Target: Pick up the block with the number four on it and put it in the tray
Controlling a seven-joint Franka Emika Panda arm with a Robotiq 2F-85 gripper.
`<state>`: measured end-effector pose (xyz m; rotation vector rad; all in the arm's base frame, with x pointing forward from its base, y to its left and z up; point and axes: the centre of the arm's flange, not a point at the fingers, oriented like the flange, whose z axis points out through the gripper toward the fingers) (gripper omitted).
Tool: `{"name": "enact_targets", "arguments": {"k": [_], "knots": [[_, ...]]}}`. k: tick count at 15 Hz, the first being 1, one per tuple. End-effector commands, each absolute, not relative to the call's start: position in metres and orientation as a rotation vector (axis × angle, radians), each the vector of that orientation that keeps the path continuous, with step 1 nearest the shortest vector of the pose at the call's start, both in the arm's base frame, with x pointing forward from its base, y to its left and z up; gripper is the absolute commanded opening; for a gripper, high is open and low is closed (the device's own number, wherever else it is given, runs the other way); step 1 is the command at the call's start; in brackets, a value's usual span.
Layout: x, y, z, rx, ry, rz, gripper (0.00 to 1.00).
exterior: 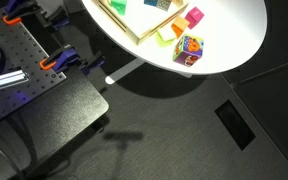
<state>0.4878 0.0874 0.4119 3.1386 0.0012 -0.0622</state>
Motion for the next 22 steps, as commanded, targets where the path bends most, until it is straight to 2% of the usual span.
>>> {"name": "enact_targets", "arguments": {"k": [1, 14, 22], "knots": [[0.516, 0.100, 0.409, 3.140, -0.017, -0.064, 1.00], [0.560, 0.133, 0.354, 3.069, 0.165, -0.028, 1.00], [0.556, 0.131, 0.343, 3.084, 0.183, -0.036, 1.00]]}}
